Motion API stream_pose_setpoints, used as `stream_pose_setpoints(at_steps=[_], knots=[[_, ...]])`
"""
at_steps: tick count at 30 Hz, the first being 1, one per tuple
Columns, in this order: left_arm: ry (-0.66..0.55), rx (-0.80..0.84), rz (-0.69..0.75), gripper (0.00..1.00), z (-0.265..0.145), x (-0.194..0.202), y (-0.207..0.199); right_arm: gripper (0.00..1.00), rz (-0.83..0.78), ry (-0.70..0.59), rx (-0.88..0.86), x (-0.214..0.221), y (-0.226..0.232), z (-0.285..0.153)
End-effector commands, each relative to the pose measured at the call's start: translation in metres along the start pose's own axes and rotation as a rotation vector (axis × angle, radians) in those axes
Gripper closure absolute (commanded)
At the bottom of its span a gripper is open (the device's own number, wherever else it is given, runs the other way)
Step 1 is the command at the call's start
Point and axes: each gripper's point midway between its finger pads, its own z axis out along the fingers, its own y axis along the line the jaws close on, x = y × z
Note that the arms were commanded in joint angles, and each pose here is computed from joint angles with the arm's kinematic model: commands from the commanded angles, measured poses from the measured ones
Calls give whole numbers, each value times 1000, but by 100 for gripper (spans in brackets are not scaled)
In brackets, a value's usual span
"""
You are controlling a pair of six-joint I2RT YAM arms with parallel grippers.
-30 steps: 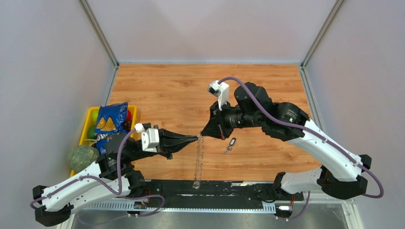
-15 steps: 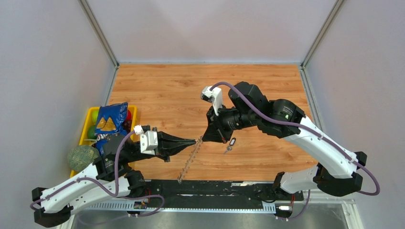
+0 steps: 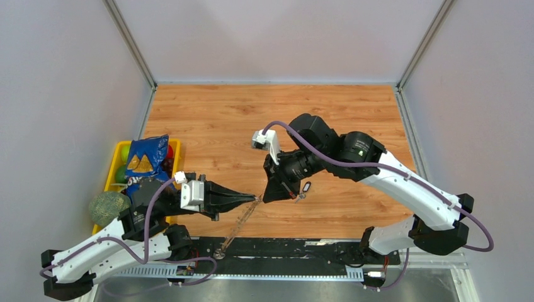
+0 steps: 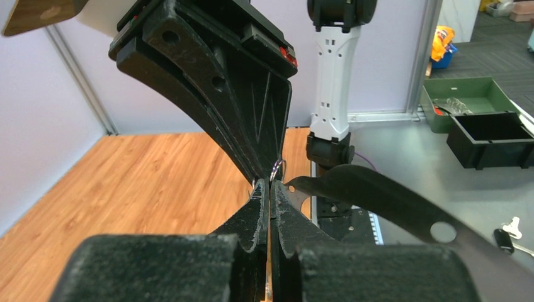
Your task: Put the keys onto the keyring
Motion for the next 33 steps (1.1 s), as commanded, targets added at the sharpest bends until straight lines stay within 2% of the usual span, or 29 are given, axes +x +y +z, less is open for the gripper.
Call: stream_pose_setpoints(at_steps=[1, 7, 17, 33], knots=[[-141, 11, 99, 100, -7, -48, -3, 100, -14, 146, -85, 35, 17, 13], [-144, 47, 101, 100, -13, -48, -12, 100, -32, 215, -159, 51, 31, 32], [-139, 125, 98, 100, -23, -48, -29, 100, -82, 196, -403, 57, 64, 37], [-114, 139, 106, 100, -23, -42, -31, 100, -104, 253, -648, 86, 90, 38]])
